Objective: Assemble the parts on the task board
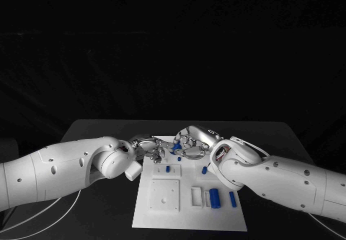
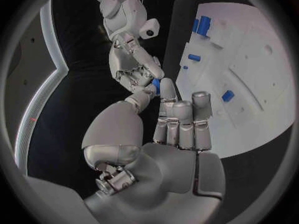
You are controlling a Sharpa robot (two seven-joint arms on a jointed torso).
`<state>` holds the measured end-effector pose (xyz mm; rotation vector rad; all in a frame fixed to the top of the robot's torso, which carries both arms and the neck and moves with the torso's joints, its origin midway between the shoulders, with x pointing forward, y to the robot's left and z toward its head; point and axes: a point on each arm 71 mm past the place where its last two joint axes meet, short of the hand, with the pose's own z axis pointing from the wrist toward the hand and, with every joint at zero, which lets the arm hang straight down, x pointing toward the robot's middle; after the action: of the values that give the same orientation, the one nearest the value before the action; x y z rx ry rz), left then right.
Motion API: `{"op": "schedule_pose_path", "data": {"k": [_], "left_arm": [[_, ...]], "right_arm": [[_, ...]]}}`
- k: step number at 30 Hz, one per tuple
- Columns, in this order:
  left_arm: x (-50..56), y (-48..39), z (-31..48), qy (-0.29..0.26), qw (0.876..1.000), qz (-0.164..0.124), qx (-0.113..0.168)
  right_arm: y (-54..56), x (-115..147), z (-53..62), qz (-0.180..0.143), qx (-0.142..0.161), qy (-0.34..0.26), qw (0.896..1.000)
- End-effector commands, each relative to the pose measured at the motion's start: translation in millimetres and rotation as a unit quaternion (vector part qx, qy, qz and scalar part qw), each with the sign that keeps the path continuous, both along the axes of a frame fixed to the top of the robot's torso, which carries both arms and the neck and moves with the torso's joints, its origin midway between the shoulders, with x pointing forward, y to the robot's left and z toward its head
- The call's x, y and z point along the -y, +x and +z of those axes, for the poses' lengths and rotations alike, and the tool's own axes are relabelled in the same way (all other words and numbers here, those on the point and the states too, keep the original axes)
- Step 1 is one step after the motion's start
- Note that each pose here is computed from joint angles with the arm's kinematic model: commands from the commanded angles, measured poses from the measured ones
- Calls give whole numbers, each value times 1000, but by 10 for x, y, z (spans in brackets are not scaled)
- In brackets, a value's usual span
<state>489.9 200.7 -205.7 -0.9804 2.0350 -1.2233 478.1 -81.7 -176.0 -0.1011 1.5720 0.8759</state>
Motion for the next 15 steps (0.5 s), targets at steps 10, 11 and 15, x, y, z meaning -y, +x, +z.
{"op": "schedule_pose_path", "data": {"k": [10, 11, 15], "left_arm": [[56, -22, 15, -11, 1000, -17, -4], [58, -24, 14, -11, 1000, -19, -5], [63, -32, 7, -11, 1000, -24, -11]], "right_arm": [[-5, -9, -5, 8, 10, -7, 1000], [-4, -8, -6, 8, 10, -7, 1000], [-2, -4, -9, 7, 11, -7, 1000]]}}
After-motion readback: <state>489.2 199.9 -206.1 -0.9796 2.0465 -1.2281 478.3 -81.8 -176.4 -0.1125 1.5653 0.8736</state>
